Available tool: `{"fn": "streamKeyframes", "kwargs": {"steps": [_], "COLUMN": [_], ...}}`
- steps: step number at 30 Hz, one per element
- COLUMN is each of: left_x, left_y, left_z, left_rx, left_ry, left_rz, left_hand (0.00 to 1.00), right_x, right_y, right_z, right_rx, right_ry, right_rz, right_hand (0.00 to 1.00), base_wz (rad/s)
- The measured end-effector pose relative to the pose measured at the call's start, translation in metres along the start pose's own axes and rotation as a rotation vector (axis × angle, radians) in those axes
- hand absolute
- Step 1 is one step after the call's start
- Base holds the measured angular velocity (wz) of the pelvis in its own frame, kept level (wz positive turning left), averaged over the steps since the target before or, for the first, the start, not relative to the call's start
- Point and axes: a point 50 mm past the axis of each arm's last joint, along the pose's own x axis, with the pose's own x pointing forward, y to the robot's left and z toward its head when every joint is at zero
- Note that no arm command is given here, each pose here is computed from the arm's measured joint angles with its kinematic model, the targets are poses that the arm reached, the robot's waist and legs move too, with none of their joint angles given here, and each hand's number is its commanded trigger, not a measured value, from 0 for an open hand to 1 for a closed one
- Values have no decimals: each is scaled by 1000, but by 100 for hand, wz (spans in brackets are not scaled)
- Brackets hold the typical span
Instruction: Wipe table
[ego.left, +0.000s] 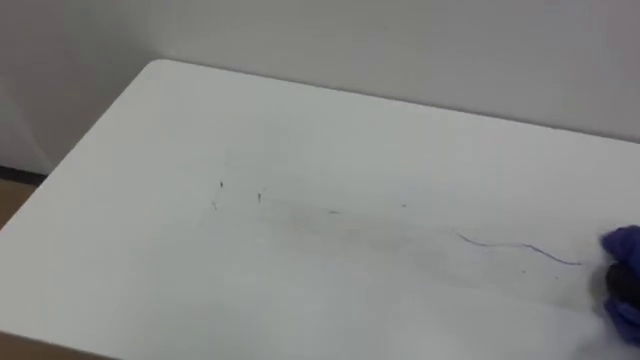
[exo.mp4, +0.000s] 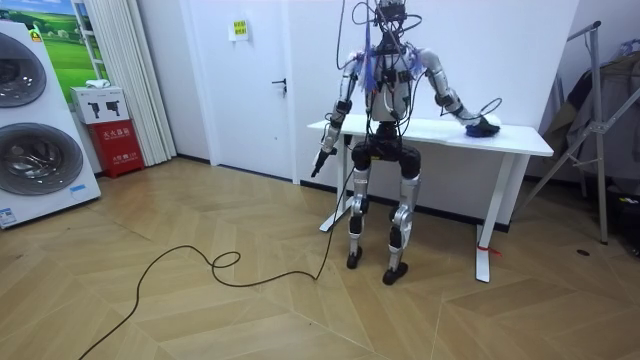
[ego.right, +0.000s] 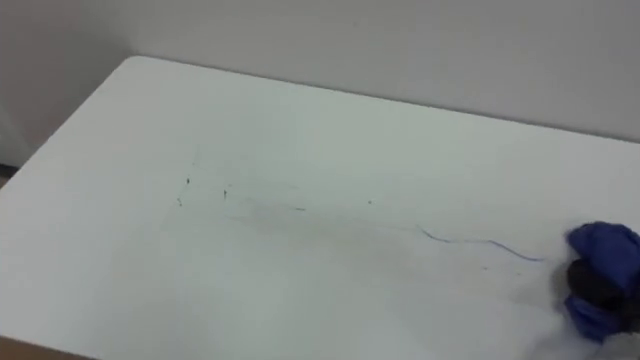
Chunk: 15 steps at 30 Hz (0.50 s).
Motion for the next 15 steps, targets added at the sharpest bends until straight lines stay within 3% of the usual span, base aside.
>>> {"fn": "streamKeyframes", "kwargs": {"steps": [1, 3, 6, 8, 11, 13, 15], "left_x": [0, 1, 1, -1, -7, -9, -11], "left_y": [-2, -8, -17, -14, -13, -12, -12], "left_z": [0, 3, 18, 13, -15, -24, -31], "left_rx": [9, 44, 44, 42, 47, 44, 40], "left_ry": [7, 23, -13, -7, 82, 100, 119], "left_rz": [-7, -35, -68, -60, -59, -56, -55], "left_hand": [0, 0, 0, 0, 0, 0, 0], "right_x": [0, -14, -33, -39, -37, -32, -34], "right_y": [7, 36, 37, 30, 35, 49, 57], "right_z": [20, 105, 181, 203, 189, 147, 94], "right_rx": [-4, -67, -71, -64, -68, -130, -79], "right_ry": [-50, -307, -556, -639, -621, -528, -450], "right_rz": [26, 145, 188, 167, 178, 215, 196], "right_hand": [100, 100, 100, 100, 100, 100, 100], "base_wz": [-63, -19, 27, 61, 67, 50, 23]}}
